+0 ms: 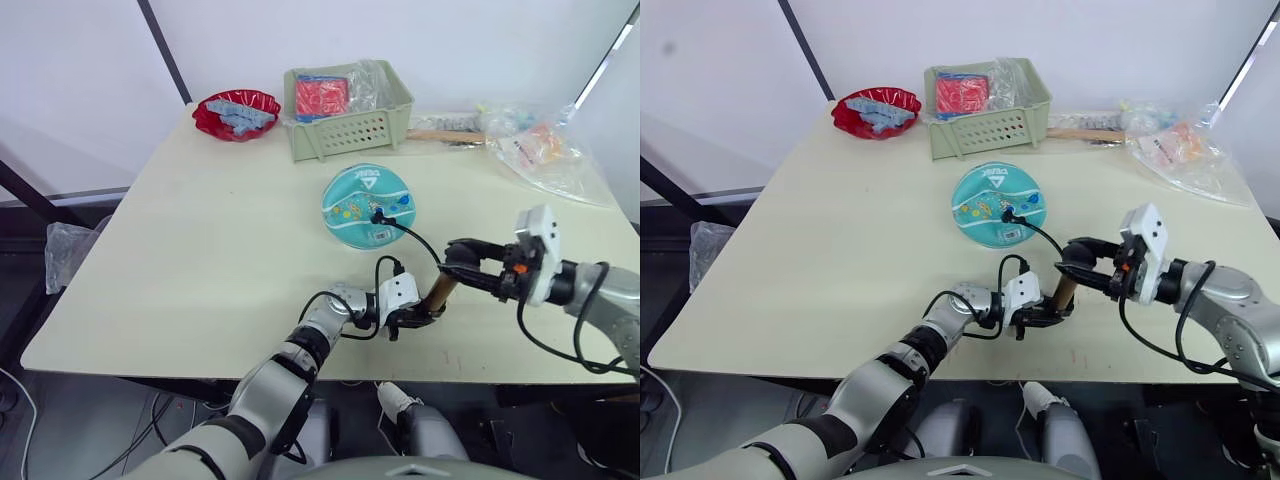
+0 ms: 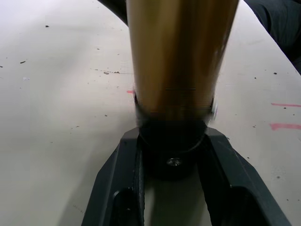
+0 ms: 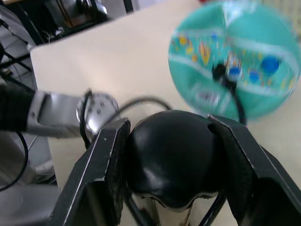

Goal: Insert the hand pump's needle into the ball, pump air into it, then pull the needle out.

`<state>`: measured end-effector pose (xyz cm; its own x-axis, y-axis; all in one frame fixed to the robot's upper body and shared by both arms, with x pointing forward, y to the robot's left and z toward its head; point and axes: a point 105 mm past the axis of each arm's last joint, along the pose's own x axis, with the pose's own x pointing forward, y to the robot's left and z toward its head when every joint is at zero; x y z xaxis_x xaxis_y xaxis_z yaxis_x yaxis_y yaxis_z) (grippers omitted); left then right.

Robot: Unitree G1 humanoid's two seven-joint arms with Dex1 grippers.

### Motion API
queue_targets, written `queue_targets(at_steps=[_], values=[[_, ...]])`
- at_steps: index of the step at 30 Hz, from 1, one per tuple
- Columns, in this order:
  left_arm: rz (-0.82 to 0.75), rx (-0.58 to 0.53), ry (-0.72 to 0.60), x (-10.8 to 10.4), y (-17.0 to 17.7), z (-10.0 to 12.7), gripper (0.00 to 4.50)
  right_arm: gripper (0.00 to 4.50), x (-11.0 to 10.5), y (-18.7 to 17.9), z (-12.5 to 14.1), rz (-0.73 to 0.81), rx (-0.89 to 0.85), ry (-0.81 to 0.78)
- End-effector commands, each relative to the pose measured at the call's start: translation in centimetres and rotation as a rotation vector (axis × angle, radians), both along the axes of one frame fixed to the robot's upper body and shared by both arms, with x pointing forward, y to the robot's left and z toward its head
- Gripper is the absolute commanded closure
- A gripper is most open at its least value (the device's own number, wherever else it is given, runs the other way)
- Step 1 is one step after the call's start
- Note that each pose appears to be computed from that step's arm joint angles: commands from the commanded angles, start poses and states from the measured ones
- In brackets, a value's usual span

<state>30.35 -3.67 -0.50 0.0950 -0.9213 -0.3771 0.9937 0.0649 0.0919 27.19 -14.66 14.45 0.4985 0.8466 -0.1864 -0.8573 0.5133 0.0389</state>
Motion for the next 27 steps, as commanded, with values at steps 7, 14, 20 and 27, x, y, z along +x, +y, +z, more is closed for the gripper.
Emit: queue_targets(at_steps=[7, 14, 20, 27], values=[[0.028, 0.125, 0.124, -1.5, 2.1, -3.8, 3.38, 2.42, 0.0, -0.9, 1.1, -0.006, -0.008, 0.014], [0.025, 0.129, 0.127, -1.7, 2.2, -4.1, 3.38, 2.42, 0.0, -1.9, 7.4, 0.011, 0.017, -0.102], [0.021, 0.131, 0.124, -1.9, 2.1, -4.2, 3.38, 2.42, -0.6, -2.9, 12.5, 0.018, 0.051, -0.156], [0.026, 0.131, 0.128, -1.9, 2.1, -4.2, 3.38, 2.42, -1.6, -3.6, 16.9, 0.038, 0.049, -0.23]])
